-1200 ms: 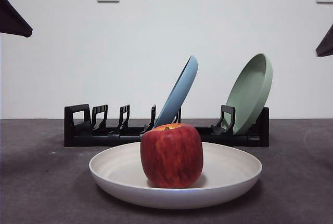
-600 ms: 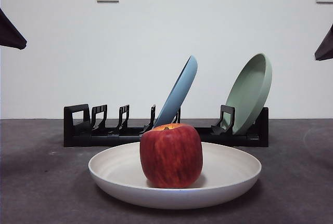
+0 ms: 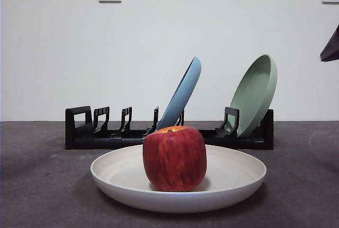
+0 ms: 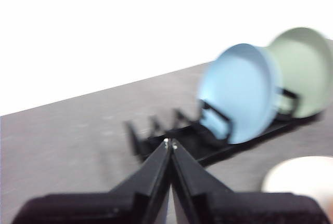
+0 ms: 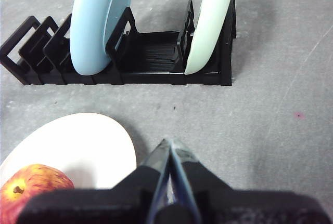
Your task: Take the yellow plate from the plate rack,put the plate on the table,take the apple from the table,put the apple in the plate
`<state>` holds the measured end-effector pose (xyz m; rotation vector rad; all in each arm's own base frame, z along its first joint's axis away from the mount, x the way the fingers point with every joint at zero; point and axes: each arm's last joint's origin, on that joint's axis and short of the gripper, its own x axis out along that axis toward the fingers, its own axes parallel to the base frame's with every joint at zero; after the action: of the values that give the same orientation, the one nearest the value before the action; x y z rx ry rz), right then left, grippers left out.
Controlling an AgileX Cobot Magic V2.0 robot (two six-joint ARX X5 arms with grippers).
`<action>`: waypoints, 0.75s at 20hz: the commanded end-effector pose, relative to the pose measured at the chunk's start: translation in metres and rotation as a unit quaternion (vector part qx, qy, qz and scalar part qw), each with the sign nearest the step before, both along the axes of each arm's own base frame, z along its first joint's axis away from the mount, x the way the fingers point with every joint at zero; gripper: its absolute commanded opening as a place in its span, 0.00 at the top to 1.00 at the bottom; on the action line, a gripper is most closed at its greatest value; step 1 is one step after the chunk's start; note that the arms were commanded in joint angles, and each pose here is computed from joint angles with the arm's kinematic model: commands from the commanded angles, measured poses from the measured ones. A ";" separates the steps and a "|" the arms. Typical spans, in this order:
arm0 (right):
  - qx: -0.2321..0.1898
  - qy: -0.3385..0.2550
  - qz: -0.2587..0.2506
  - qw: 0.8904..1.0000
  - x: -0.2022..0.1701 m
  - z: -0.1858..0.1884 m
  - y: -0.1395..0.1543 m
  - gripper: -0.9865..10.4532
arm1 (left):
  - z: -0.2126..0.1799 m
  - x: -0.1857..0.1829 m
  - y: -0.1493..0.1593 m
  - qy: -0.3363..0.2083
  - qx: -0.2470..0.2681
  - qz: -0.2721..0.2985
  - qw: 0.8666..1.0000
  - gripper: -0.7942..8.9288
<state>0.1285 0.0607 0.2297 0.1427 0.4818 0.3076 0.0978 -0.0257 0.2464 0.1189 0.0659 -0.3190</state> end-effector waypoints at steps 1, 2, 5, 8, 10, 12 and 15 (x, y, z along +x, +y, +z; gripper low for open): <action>0.004 0.000 -0.003 1.000 0.000 0.000 0.000 0.91 | -0.022 0.000 0.005 -0.004 0.010 0.023 1.000 0.92; 0.004 0.000 -0.003 1.000 0.000 0.000 0.000 0.91 | -0.033 -0.001 0.007 -0.004 0.010 0.033 0.999 0.92; 0.004 0.000 -0.003 1.000 0.000 0.000 0.000 0.91 | -0.060 -0.001 0.010 0.010 0.013 0.049 0.999 0.92; 0.004 0.000 -0.003 1.000 0.000 0.000 0.000 0.91 | -0.083 0.000 0.011 0.019 0.015 0.054 0.998 0.92; 0.004 0.000 -0.003 1.000 0.000 0.000 0.000 0.91 | -0.092 -0.001 0.011 0.022 0.012 0.054 0.998 0.92; 0.004 0.000 -0.003 1.000 0.000 0.000 0.000 0.91 | -0.096 -0.002 0.012 0.028 0.012 0.054 0.998 0.92; 0.004 0.000 -0.003 1.000 0.000 0.000 0.000 0.91 | -0.100 -0.003 0.012 0.046 0.016 0.056 0.997 0.92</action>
<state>0.1285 0.0607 0.2297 0.1426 0.4822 0.3076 0.0945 -0.0142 0.1517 0.1260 0.1547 -0.2152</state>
